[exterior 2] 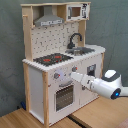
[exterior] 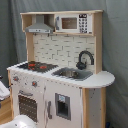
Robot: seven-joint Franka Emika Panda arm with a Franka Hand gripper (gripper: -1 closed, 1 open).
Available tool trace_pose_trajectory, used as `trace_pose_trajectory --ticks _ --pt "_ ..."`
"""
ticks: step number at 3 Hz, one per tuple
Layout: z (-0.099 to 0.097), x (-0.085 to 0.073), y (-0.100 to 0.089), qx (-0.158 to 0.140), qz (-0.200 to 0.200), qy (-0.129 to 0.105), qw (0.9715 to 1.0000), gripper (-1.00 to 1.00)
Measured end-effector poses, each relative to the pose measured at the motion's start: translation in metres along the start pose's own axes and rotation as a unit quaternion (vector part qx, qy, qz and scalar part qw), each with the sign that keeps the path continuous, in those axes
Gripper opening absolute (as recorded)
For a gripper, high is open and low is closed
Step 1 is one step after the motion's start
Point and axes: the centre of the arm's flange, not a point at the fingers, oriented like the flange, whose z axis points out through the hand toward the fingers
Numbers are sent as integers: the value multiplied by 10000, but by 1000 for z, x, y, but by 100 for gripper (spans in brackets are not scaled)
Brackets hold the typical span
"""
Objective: Play with the kitchen
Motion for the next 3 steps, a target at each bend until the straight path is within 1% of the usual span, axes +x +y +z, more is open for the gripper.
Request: trace_pose_trajectory --ticks 1,2,3 --pt "1 -1 -14 -28 475 -21 9989 100" --pt "1 -2 -23 -48 1008 -2 9949 100" --pt "2 -2 -27 -94 1565 23 9876 100"
